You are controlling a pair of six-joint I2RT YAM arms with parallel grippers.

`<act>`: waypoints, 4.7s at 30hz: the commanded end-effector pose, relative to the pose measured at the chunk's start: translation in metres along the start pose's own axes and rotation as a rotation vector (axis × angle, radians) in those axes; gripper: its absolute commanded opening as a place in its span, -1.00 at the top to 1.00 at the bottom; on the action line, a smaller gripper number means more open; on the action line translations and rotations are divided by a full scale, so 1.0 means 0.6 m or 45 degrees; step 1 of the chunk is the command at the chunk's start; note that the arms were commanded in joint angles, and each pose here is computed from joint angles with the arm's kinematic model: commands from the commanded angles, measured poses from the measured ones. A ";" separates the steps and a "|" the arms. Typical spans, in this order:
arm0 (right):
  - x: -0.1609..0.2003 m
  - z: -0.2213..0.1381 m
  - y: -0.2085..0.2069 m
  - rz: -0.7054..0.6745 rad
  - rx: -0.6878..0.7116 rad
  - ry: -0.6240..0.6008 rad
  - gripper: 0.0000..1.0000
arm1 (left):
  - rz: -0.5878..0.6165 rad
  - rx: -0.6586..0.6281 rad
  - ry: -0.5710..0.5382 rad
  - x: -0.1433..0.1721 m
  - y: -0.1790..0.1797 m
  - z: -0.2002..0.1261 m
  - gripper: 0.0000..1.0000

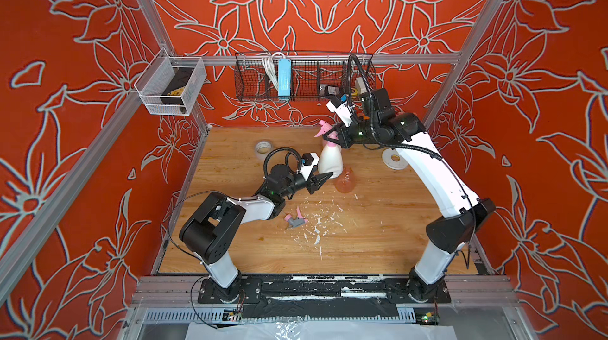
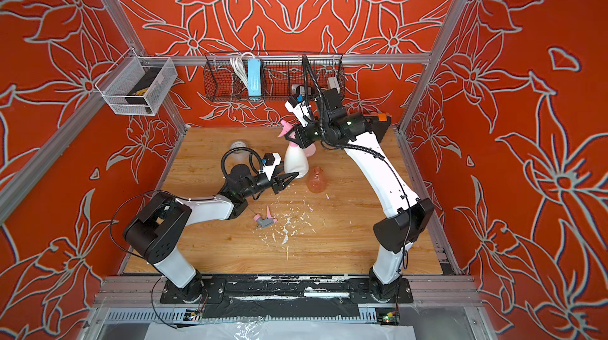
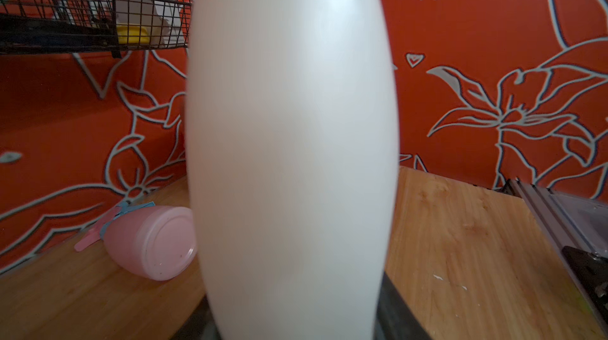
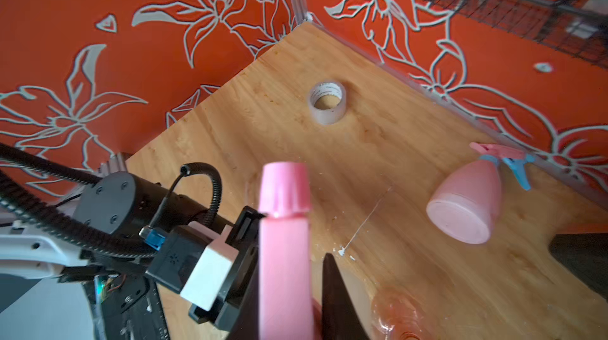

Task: Attach spray nozzles to spray bottles
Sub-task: Screw the spray nozzle on the spray bottle, then place the spray bottle at the center of the board, then pick up the spray bottle from the center of the board.

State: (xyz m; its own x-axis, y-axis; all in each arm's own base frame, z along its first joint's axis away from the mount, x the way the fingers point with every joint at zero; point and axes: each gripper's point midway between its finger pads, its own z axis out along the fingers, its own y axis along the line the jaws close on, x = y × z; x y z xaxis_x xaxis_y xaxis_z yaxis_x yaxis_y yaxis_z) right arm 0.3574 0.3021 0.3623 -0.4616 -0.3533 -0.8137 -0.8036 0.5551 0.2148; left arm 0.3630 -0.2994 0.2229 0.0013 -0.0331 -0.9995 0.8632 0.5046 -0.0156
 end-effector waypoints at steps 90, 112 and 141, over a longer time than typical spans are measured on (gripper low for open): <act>0.202 -0.048 -0.385 0.613 0.986 0.017 -0.24 | -0.582 -1.279 0.098 0.061 0.224 -0.199 -0.86; 0.267 0.105 -0.220 0.367 0.680 0.011 -0.31 | -0.682 -1.134 0.078 0.080 0.200 -0.203 -0.68; 0.331 0.137 -0.222 0.335 0.827 -0.070 0.65 | -0.668 -1.081 0.052 0.077 0.193 -0.196 -0.37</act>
State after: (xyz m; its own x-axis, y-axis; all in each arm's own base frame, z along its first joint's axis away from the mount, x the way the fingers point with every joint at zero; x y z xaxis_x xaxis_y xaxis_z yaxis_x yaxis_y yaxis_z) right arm 0.4094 0.2241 0.1359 -0.5637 -0.1018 -0.8197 -0.2870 0.9547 0.0788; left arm 0.4053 -0.1414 0.1637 -0.3379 -0.3959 -0.8538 0.0763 0.8927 -0.4442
